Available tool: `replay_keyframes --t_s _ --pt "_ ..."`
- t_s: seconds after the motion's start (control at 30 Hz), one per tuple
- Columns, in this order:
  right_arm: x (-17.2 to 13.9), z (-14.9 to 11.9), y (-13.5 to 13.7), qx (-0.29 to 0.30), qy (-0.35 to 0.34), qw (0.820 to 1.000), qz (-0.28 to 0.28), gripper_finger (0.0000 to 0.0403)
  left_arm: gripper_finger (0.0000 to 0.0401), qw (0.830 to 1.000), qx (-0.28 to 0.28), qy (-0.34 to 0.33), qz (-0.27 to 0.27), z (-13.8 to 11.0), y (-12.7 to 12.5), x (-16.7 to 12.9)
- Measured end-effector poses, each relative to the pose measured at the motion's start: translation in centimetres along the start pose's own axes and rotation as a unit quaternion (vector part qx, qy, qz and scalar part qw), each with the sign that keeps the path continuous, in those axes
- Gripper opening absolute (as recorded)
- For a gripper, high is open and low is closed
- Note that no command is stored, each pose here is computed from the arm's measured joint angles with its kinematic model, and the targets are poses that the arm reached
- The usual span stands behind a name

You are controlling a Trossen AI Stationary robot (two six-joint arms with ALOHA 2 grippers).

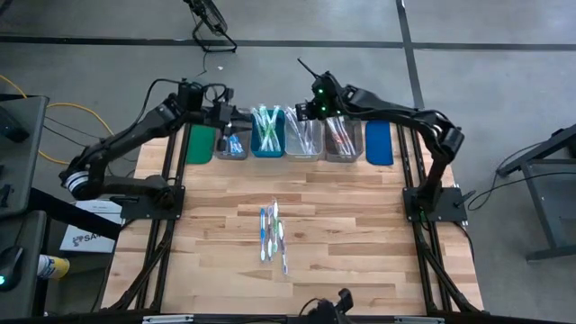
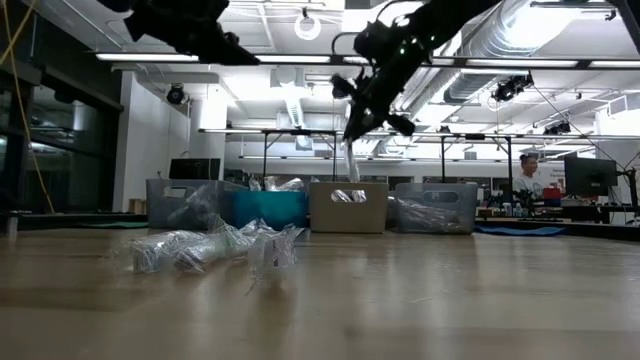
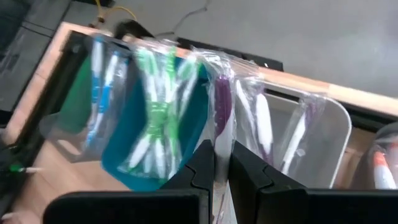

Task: Pick & Place Toothbrushes
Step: Put the purple toothbrush into the white bin

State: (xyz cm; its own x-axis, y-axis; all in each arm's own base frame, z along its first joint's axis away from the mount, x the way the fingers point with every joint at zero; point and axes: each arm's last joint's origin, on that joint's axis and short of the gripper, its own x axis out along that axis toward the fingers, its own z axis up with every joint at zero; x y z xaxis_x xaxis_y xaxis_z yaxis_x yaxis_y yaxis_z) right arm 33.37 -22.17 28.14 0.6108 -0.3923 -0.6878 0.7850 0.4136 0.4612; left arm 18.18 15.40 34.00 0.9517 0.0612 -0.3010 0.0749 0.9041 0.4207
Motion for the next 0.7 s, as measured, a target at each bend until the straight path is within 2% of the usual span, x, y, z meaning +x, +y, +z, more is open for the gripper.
replay_keyframes --t_s 0.3,0.53,0.7 --pt "2.8 -0.6 -1.1 0.018 0.03 0.999 -0.015 0.0025 0.0095 0.999 -0.029 0.025 -0.021 -3.0 -2.3 0.2" --pt "3.0 -1.1 -1.5 0.022 0.043 0.998 -0.046 0.0083 0.0095 0.999 -0.036 0.018 -0.032 -4.1 -3.0 0.6" --pt "3.0 -1.2 -1.4 0.024 0.056 0.998 -0.035 0.0117 0.0095 0.999 -0.034 0.015 -0.03 -4.0 -2.9 0.6"
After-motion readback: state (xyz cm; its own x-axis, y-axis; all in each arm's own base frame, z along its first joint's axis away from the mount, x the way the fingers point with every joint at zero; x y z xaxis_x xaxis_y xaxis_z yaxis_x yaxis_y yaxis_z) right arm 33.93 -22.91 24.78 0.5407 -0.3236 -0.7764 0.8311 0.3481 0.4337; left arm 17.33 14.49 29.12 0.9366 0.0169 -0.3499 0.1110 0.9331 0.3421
